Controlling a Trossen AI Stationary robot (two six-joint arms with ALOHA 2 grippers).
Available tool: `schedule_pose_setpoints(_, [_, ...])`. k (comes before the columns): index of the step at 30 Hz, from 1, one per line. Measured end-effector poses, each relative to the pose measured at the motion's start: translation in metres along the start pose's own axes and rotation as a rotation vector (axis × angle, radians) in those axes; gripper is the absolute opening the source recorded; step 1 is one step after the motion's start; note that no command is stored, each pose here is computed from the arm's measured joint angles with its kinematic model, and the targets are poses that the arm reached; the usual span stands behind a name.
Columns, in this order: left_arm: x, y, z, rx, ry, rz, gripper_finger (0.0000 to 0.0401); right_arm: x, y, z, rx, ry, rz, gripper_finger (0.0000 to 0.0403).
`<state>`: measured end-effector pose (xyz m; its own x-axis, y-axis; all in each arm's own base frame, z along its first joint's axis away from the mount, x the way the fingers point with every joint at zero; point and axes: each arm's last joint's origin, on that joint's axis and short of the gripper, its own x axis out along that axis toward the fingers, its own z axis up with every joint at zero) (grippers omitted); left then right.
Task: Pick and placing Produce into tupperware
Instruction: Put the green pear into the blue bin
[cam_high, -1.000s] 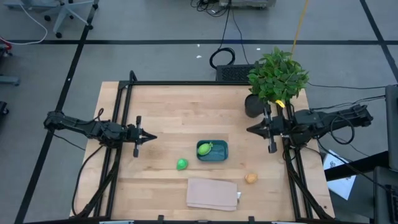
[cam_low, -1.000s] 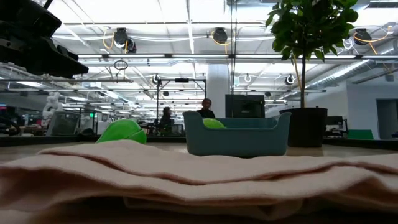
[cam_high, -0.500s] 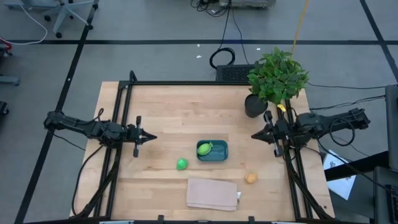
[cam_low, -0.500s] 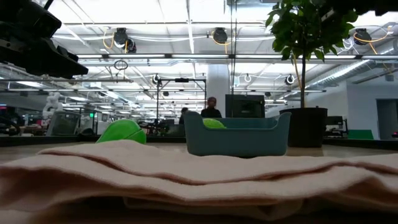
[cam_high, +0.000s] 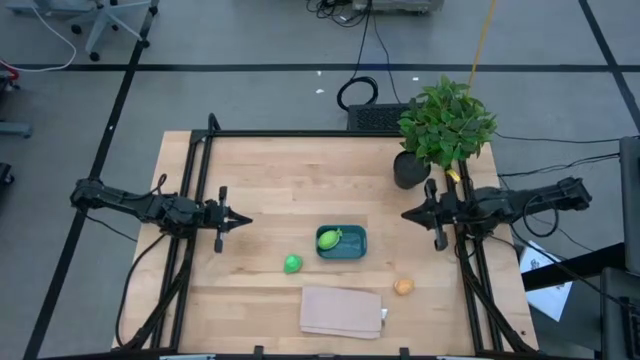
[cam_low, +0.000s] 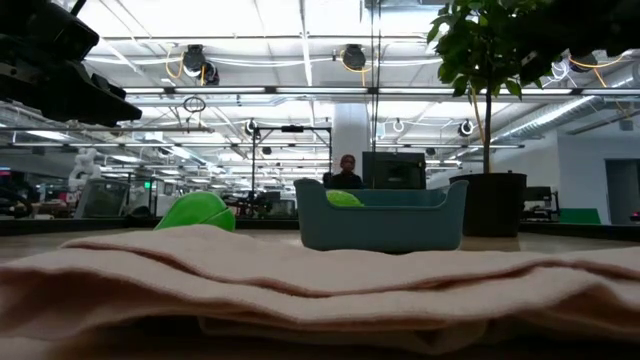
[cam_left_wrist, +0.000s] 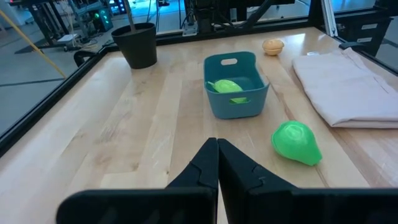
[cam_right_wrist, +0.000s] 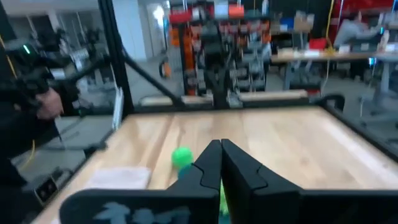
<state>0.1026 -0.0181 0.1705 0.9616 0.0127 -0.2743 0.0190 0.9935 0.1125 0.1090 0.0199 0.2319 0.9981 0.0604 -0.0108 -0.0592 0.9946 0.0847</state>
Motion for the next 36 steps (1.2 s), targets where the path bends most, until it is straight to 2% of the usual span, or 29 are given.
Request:
schedule_pose_setpoints(8, [0.0, 0.0, 0.0, -0.002, 0.0, 0.0, 0.0003, -0.013, -0.005, -0.006, -0.031, -0.074, -0.07, 0.0])
schedule_pose_setpoints(12, [0.0, 0.0, 0.0, 0.001, 0.0, 0.0, 0.0003, -0.015, -0.006, -0.014, -0.039, -0.047, -0.071, 0.0])
schedule_pose_setpoints(20, [0.0, 0.0, 0.0, 0.001, 0.0, 0.0, 0.0003, -0.018, -0.004, -0.029, -0.069, -0.038, 0.064, 0.0])
schedule_pose_setpoints(33, [0.0, 0.0, 0.0, 0.003, -0.001, 0.0, 0.0003, -0.022, -0.003, -0.032, -0.099, -0.066, 0.131, 0.0])
schedule_pose_setpoints(36, [0.0, 0.0, 0.0, 0.004, 0.0, 0.017, 0.0003, -0.022, -0.004, -0.031, -0.09, -0.068, 0.098, 0.0])
